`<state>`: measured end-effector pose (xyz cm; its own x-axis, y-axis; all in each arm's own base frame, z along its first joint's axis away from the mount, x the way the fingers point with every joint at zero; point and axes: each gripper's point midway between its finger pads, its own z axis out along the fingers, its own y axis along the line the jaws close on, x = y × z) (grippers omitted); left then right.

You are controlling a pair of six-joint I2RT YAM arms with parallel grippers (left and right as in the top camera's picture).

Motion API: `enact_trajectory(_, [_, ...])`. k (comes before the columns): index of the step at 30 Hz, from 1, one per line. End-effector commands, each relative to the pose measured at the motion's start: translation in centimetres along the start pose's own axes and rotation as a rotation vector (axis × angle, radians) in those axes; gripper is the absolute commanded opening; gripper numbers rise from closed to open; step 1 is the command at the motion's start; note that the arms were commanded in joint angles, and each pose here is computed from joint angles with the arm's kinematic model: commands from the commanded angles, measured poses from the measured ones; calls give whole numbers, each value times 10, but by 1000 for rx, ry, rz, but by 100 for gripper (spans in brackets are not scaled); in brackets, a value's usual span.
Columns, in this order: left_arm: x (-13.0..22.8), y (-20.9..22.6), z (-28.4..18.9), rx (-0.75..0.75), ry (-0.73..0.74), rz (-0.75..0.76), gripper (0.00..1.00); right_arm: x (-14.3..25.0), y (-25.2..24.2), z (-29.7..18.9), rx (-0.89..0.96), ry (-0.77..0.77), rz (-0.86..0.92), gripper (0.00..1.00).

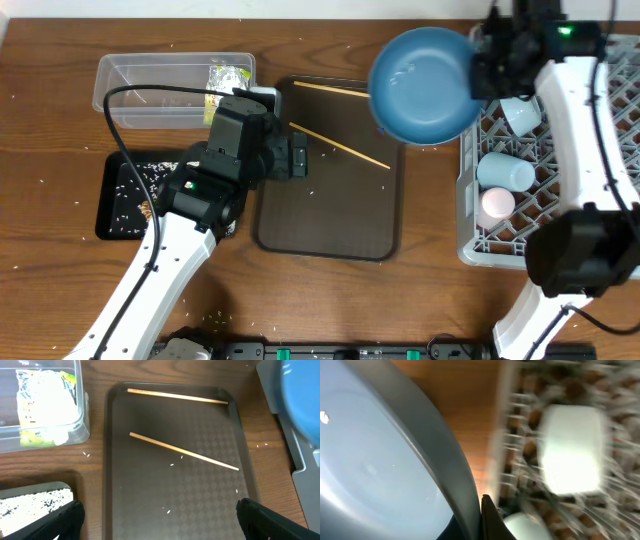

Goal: Sort waste into correct bins and load items into the dishwasher rack
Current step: 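Grasp the large blue bowl rim with the right gripper and lift it right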

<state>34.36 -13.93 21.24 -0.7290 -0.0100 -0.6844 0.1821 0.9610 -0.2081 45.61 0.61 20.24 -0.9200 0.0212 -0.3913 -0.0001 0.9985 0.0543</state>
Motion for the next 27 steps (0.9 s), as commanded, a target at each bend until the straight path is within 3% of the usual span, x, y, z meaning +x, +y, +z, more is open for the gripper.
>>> enact_trajectory(1, [-5,3,-1,-14,-10,-7,98,-5,-35,-38,135,-79,75,1])
enact_trajectory(12, [-5,3,-1,-14,-10,-7,98,5,-116,-90,457,-150,231,1])
enact_trajectory(22, [-5,3,-1,-14,-10,-7,98,15,-187,-153,990,-217,343,1])
enact_trajectory(27, [-5,3,-1,-14,-10,-7,98,14,-204,-172,1101,-258,384,1])
